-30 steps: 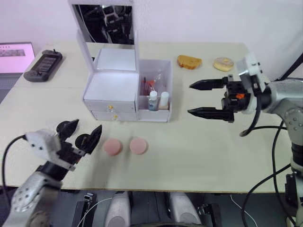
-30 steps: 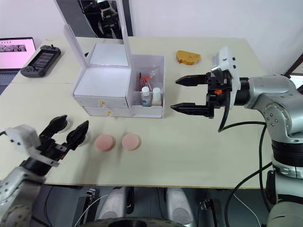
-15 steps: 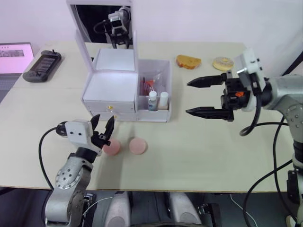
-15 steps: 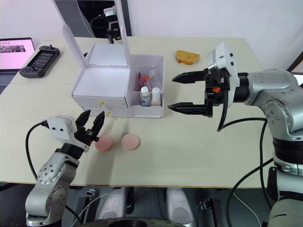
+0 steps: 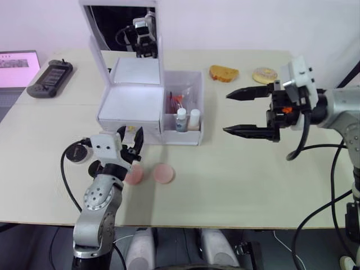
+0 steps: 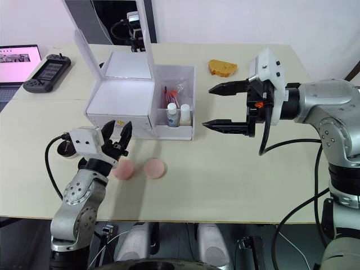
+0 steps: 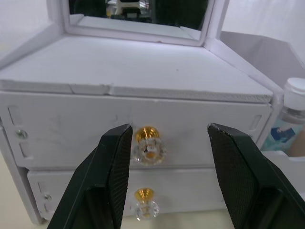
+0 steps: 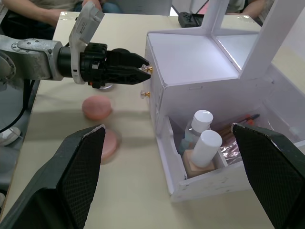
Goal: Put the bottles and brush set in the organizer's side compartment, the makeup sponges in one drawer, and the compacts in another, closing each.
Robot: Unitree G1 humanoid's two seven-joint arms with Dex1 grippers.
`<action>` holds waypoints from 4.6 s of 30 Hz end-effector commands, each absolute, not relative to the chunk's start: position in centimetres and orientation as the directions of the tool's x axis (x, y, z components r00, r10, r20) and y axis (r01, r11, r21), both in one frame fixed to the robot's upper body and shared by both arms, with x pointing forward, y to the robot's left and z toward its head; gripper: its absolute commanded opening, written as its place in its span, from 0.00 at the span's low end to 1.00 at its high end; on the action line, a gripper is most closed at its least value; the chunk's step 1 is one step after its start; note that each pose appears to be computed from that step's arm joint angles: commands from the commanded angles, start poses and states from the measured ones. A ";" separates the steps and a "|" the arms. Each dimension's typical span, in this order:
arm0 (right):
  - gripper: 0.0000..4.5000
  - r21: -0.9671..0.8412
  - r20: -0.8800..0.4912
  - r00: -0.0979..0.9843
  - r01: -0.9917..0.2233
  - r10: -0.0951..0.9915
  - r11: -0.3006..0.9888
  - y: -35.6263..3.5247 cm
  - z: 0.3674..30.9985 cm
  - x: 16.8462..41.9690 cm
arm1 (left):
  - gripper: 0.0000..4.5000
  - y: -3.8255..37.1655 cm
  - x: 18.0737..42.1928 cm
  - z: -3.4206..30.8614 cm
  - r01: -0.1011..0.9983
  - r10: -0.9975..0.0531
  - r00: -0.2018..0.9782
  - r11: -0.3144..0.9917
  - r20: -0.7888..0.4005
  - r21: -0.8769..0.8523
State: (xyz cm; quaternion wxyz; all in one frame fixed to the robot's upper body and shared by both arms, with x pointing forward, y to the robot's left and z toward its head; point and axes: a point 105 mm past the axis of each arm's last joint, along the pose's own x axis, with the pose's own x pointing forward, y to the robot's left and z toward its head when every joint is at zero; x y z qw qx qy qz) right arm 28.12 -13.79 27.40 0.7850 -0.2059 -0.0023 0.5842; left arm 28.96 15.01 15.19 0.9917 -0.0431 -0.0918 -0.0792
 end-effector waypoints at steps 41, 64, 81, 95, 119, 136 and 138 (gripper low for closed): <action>1.00 -0.417 -0.225 0.326 -0.884 0.918 0.212 -12.6 28.2 28.3 | 0.06 15.8 24.2 15.7 0.134 -0.121 0.975 0.989 0.189 -0.058; 1.00 -0.371 -0.222 0.263 -0.913 0.939 0.168 -11.7 27.1 29.0 | 0.06 16.3 19.1 15.7 0.127 -0.116 0.985 0.989 0.124 -0.080; 1.00 -0.369 -0.202 0.268 -0.912 0.942 0.180 -11.5 26.6 29.1 | 0.06 16.9 18.1 15.1 0.150 -0.143 0.986 0.985 0.081 -0.085; 1.00 -0.359 -0.169 0.279 -0.911 0.945 0.204 -12.6 26.9 29.5 | 1.00 22.9 11.6 13.6 0.327 -0.359 0.932 0.893 -0.053 -0.308; 1.00 -0.229 -0.376 0.446 -0.894 0.812 0.385 -23.9 22.2 27.3 | 1.00 38.9 18.9 18.3 0.315 -0.261 0.915 0.939 -0.309 0.139; 1.00 -0.204 -0.393 0.348 -0.936 0.851 0.288 -22.0 21.8 26.3 | 1.00 39.7 19.2 20.0 0.375 -0.336 0.917 0.909 -0.213 0.181; 1.00 -0.225 -0.364 0.312 -0.944 0.877 0.242 -20.5 22.9 26.5 | 1.00 38.8 17.6 20.0 0.431 -0.395 0.895 0.886 -0.208 0.171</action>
